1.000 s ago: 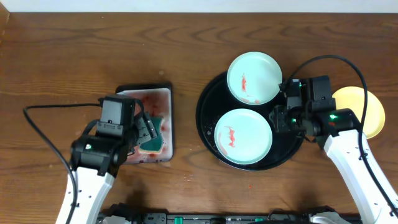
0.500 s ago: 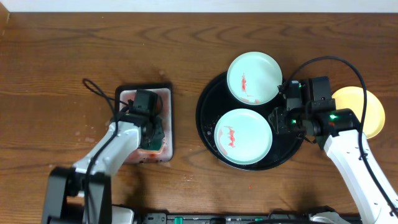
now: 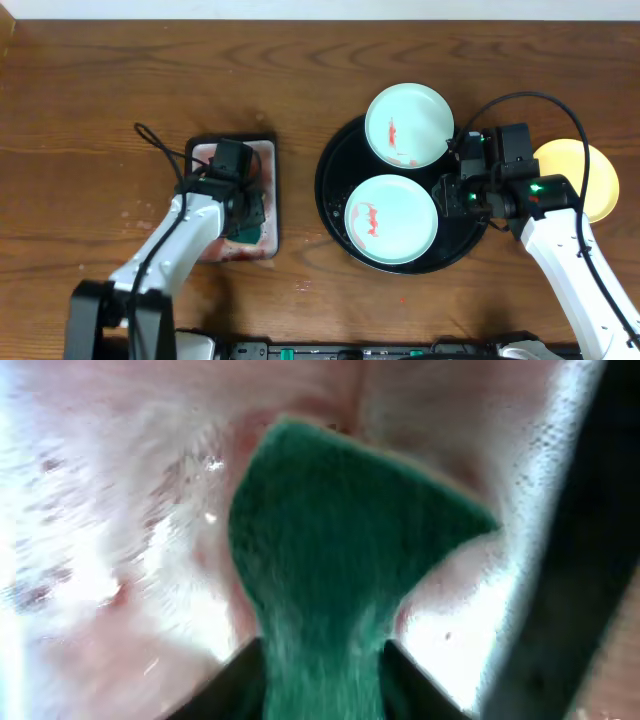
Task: Clean dirty plates on tray and stack at the side
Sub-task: 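Pick up the green sponge with the left gripper, then scrub the mint plate with the sponge while right gripper holds it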
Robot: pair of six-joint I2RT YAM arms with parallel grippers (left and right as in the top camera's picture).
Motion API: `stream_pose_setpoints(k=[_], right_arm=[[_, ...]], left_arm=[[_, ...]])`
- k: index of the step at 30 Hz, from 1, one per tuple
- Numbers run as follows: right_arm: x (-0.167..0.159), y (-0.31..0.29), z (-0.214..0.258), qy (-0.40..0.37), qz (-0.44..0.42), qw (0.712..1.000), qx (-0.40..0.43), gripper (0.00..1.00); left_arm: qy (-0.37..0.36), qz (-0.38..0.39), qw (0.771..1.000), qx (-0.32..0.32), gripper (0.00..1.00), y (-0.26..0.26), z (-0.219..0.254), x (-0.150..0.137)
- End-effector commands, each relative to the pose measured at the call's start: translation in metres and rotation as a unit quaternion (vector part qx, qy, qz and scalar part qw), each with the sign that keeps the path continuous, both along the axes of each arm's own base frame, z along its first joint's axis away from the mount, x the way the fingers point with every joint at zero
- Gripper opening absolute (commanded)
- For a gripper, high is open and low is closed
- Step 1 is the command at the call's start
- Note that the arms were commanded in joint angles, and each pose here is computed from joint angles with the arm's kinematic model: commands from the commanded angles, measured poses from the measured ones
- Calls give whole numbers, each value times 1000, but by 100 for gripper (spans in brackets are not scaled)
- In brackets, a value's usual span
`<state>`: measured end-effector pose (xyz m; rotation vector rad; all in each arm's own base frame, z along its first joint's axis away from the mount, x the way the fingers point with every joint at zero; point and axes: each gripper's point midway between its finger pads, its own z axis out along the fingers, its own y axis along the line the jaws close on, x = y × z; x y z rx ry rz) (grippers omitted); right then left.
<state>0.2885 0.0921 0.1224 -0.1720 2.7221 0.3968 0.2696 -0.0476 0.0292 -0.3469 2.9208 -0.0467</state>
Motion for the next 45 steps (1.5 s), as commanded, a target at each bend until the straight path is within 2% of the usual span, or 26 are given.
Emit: stream_pose_setpoints(k=[1,4,8,9,10,12,16,18,22,26,28,32,35,37,41,45], right_arm=[[0,1,3,3,-10,1000,7,33],[-2,1,2,9,-16,1000,8,34],[-5,-6,-2,28,-57,998,4,37],[-6,-8,-3,30,-62,998,1,38],[-6,-9,-4,31,-64,997,-3,38],[-6,-10,-5,32,-65,997,-5,39],[-6,-11,-10,39,-68,997,-11,41],[-5,-20,-19,49,-94,994,-31,45],[-4,-23,-34,73,-105,991,-37,45],[-3,-19,-54,102,-83,991,-36,40],[-4,-3,-67,122,-34,992,-9,39],[-9,-4,-95,165,-21,986,-20,35],[-8,-10,-115,183,-28,982,-40,32],[-8,-10,-127,194,-30,980,-43,26],[-12,-8,-142,215,-28,975,-41,1],[-14,-6,-145,220,-23,974,-42,1]], left_arm=[[-8,-7,1000,-1,41,1,12,-2],[8,-7,1000,2,44,2,-2,-10],[20,-7,1000,4,42,3,-31,-14],[25,-7,1000,4,35,3,-37,-16],[32,-7,999,6,21,4,-42,-17],[41,-7,999,8,8,4,-47,-19],[38,-7,999,8,7,3,-38,-14],[31,-7,999,6,7,2,-21,-7],[1,-10,1000,1,7,-2,22,8],[-33,-32,999,-20,7,-20,71,15],[-61,-67,994,-63,7,-47,94,14],[-90,-100,984,-120,7,-93,111,12],[-90,-108,980,-138,7,-119,109,8],[-89,-125,977,-147,8,-141,105,6],[-81,-134,974,-162,7,-176,89,6],[-66,-135,969,-195,8,-217,67,6]])
